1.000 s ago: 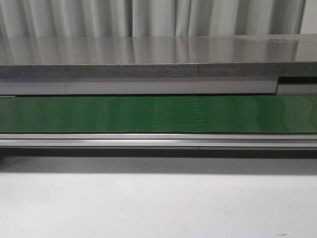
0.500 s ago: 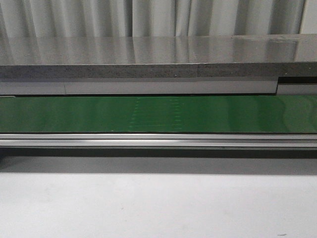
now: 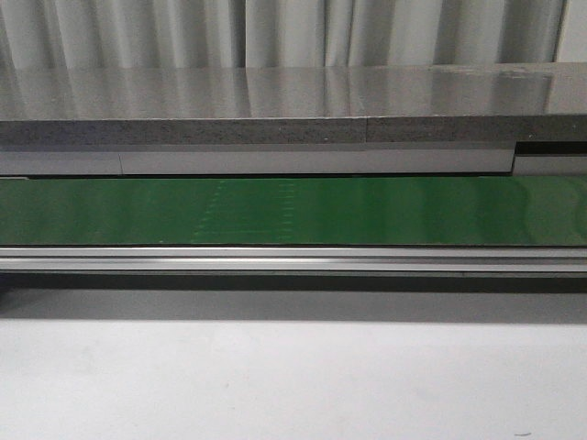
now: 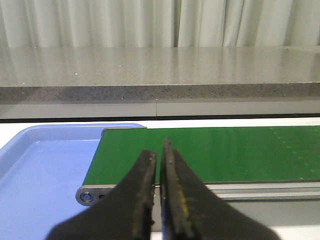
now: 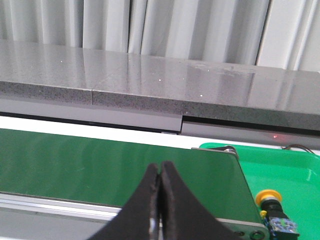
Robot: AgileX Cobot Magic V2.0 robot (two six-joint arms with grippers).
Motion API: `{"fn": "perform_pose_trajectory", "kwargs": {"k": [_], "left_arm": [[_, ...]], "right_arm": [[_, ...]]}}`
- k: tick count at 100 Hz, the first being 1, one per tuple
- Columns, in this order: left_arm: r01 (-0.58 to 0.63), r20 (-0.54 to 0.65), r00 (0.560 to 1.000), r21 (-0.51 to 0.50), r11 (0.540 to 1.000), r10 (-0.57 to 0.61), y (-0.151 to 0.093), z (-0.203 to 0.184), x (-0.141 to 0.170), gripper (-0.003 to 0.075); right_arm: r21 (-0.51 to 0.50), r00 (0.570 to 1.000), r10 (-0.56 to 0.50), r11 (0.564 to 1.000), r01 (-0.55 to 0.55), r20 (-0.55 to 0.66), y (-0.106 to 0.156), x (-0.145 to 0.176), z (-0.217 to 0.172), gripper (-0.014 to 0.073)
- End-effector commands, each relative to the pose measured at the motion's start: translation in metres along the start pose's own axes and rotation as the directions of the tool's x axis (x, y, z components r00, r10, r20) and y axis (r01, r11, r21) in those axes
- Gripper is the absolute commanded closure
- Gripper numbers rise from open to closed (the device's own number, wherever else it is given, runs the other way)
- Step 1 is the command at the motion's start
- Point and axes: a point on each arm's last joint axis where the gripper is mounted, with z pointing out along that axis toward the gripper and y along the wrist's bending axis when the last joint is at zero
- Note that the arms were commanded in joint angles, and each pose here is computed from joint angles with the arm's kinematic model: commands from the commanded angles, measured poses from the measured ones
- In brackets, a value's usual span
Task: Move button from right to left
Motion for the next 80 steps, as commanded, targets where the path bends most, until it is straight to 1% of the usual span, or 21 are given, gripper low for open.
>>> {"fn": "perform_pose_trajectory", "kwargs": {"k": [1, 25, 39, 45, 53, 66, 71, 80], "left_arm": [[0.019, 0.074, 0.997, 0.01, 1.0, -0.02, -0.001, -0.001, 0.004, 0.0715], [0.019, 0.074, 0.997, 0.01, 1.0, -0.02, -0.001, -0.001, 0.004, 0.0715], [0.019, 0.074, 0.997, 0.01, 1.0, -0.02, -0.001, -0.001, 0.004, 0.0715], [0.019, 0.074, 0.997, 0.01, 1.0, -0.02, -0.001, -0.001, 0.004, 0.0715], [0.019, 0.074, 0.997, 0.01, 1.0, -0.02, -0.001, -0.001, 0.004, 0.0715], [0.019, 0.074, 0.997, 0.01, 1.0, -0.02, -0.001, -0.001, 0.004, 0.0715], [0.019, 0.074, 0.997, 0.01, 1.0, -0.02, -0.001, -0.001, 0.004, 0.0715], [0.019, 0.074, 0.997, 0.01, 1.0, -0.02, -0.001, -0.001, 0.004, 0.0715]], "right_arm": [[0.011, 0.997, -0.012, 1.0, 0.011, 0.072, -0.001, -0.035, -0.008, 0.0663], [0.017, 0.997, -0.008, 1.0, 0.009, -0.071, -0.004, -0.092, -0.012, 0.0663], [0.019, 0.975, -0.004, 1.0, 0.009, -0.223, -0.005, -0.12, -0.004, 0.0663], [0.02, 0.95, -0.002, 1.0, 0.009, -0.312, -0.006, -0.128, 0.003, 0.0663], [0.021, 0.917, 0.0, 1.0, 0.009, -0.399, -0.006, -0.14, 0.011, 0.0663], [0.021, 0.842, 0.003, 1.0, 0.01, -0.539, -0.007, -0.149, 0.026, 0.0663], [0.02, 0.825, 0.003, 1.0, 0.01, -0.566, -0.007, -0.15, 0.032, 0.0663], [0.013, 0.81, 0.013, 1.0, -0.006, -0.586, -0.006, -0.149, 0.041, 0.0663]]}}
